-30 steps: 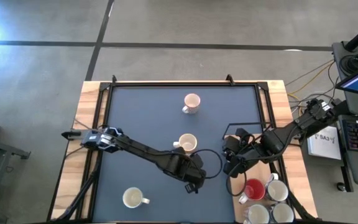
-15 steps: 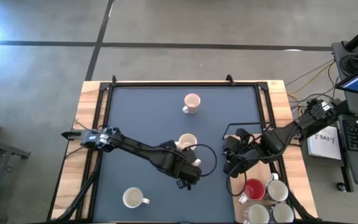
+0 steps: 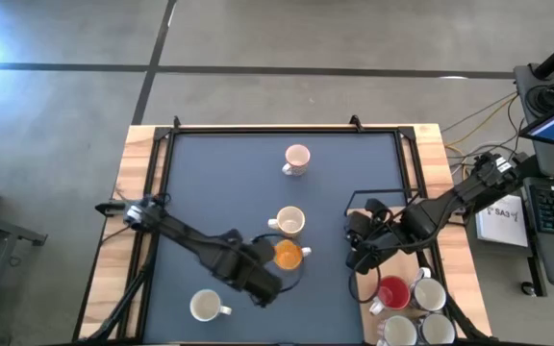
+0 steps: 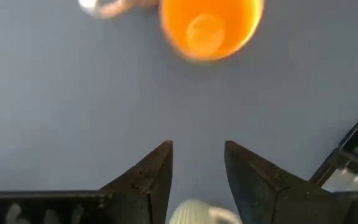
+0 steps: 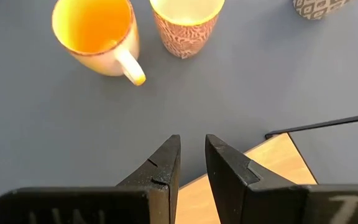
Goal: Place coffee mugs
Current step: Move the green pattern mug to the center of the table
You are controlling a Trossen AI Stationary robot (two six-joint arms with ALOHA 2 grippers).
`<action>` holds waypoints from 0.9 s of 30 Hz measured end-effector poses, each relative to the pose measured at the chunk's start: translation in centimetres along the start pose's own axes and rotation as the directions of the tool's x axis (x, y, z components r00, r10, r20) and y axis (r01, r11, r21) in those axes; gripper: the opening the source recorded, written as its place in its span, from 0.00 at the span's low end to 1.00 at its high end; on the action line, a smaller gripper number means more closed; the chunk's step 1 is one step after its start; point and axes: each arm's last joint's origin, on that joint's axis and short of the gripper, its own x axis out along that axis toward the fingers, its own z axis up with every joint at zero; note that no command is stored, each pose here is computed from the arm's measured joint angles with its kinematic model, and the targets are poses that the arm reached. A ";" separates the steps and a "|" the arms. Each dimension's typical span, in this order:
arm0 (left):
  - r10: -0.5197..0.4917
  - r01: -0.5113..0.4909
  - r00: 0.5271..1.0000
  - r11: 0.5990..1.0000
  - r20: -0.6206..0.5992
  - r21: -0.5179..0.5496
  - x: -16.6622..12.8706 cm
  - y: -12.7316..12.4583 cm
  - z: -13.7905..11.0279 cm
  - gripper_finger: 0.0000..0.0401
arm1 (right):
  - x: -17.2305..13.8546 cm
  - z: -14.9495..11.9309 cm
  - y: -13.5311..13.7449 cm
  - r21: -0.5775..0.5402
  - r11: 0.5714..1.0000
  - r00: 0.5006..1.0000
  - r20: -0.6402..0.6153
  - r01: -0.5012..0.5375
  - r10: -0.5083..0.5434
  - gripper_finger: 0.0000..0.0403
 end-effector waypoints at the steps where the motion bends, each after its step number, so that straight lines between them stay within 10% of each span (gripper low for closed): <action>1: 0.005 -0.005 1.000 1.000 -0.012 -0.013 -0.3 0.4 -1.0 0.32 | 0.2 -0.1 0.0 -0.002 1.000 1.000 -0.004 0.004 -0.004 0.16; 13: -0.125 -0.008 0.962 0.876 -0.243 -0.482 0.1 4.0 -14.6 0.32 | 2.7 -2.0 -0.9 -0.034 0.996 0.994 -0.067 0.085 -0.088 0.16; 27: -0.030 -0.097 0.977 0.822 -0.213 -0.562 6.5 5.2 -17.0 0.31 | 3.9 -1.7 -1.8 0.010 0.994 0.991 -0.067 0.113 -0.112 0.16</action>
